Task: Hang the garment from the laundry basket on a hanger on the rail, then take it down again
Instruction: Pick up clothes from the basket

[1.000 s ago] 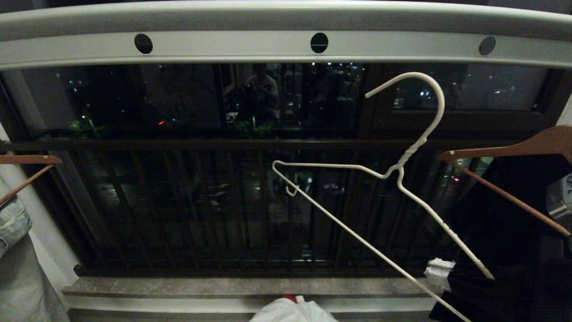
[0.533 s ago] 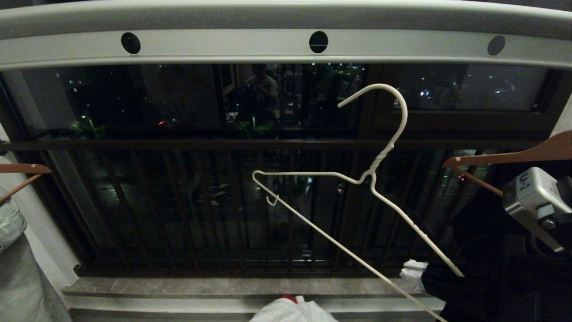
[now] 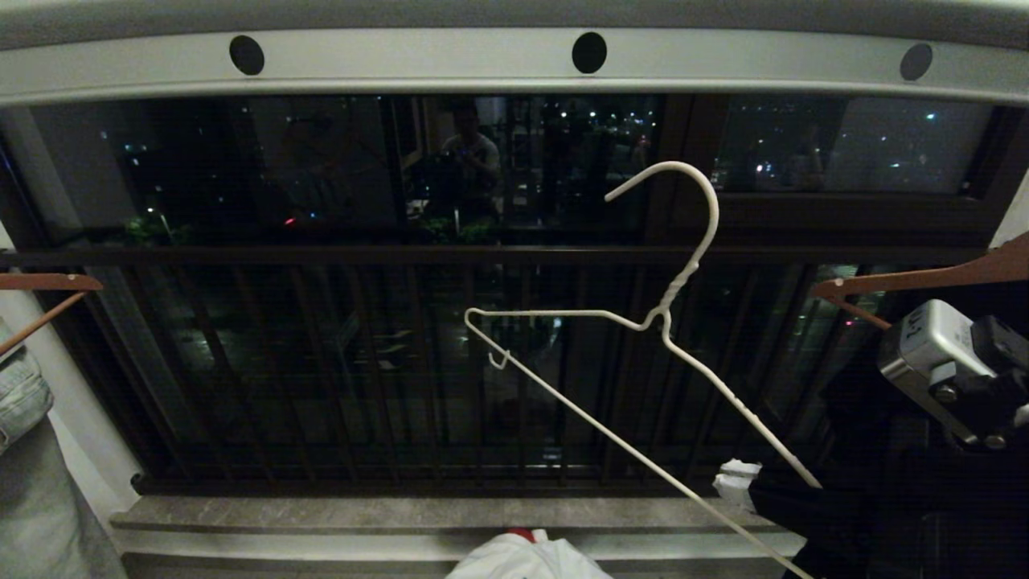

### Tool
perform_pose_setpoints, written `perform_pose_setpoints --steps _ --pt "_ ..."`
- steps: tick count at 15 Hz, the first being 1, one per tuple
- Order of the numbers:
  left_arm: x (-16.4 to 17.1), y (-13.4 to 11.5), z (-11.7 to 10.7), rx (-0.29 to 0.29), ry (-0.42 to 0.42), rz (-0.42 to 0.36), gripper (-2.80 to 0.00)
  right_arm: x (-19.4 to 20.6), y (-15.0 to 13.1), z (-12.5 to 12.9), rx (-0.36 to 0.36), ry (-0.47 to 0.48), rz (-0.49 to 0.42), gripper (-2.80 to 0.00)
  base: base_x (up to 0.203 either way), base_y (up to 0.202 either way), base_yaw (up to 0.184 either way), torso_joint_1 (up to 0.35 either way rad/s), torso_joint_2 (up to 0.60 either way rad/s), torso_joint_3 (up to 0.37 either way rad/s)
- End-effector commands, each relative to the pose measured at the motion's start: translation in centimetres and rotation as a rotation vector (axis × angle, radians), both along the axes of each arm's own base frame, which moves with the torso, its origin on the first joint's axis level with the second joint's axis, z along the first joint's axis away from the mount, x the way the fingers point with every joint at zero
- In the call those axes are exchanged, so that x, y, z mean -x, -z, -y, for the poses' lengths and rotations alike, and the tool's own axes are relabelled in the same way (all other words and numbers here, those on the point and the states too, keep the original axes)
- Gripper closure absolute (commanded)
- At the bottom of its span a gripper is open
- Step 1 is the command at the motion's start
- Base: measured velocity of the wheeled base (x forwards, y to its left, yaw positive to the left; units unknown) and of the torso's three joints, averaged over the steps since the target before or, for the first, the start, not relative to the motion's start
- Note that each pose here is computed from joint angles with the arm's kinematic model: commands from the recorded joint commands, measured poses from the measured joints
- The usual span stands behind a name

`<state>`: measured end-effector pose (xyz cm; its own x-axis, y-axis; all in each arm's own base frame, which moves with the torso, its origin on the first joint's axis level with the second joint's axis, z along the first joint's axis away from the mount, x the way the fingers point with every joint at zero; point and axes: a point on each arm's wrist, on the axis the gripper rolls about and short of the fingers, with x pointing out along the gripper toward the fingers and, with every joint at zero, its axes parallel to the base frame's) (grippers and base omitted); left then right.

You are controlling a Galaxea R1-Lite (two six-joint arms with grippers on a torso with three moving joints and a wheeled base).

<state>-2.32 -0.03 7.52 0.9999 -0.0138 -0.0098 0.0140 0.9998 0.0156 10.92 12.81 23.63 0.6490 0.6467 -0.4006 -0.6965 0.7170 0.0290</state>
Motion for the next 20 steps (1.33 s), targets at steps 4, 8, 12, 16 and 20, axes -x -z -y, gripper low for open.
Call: perform_pose_setpoints --steps 4,8,12,16,20 --pt "-0.01 0.0 0.0 0.0 0.0 -0.001 0.0 -0.24 0.11 0.01 0.015 0.006 0.006 0.0 0.0 0.0 0.0 -0.112 0.24 0.131" --pt "-0.01 0.0 0.0 0.0 0.0 -0.001 0.0 -0.2 0.22 0.04 0.019 0.003 0.005 0.0 0.0 0.0 0.0 -0.144 0.3 0.156" --pt "-0.01 0.0 0.0 0.0 0.0 -0.001 0.0 -0.11 0.05 0.2 0.014 0.004 0.013 0.0 0.0 0.0 0.0 -0.146 0.31 0.171" --pt "-0.01 0.0 0.0 0.0 0.0 -0.001 0.0 -0.05 0.03 0.27 0.013 0.005 0.015 0.0 0.0 0.0 0.0 -0.145 0.31 0.167" --pt "-0.01 0.0 0.0 0.0 0.0 -0.001 0.0 0.2 0.38 0.57 0.018 0.006 0.011 0.0 0.0 0.0 0.0 -0.149 0.32 0.175"
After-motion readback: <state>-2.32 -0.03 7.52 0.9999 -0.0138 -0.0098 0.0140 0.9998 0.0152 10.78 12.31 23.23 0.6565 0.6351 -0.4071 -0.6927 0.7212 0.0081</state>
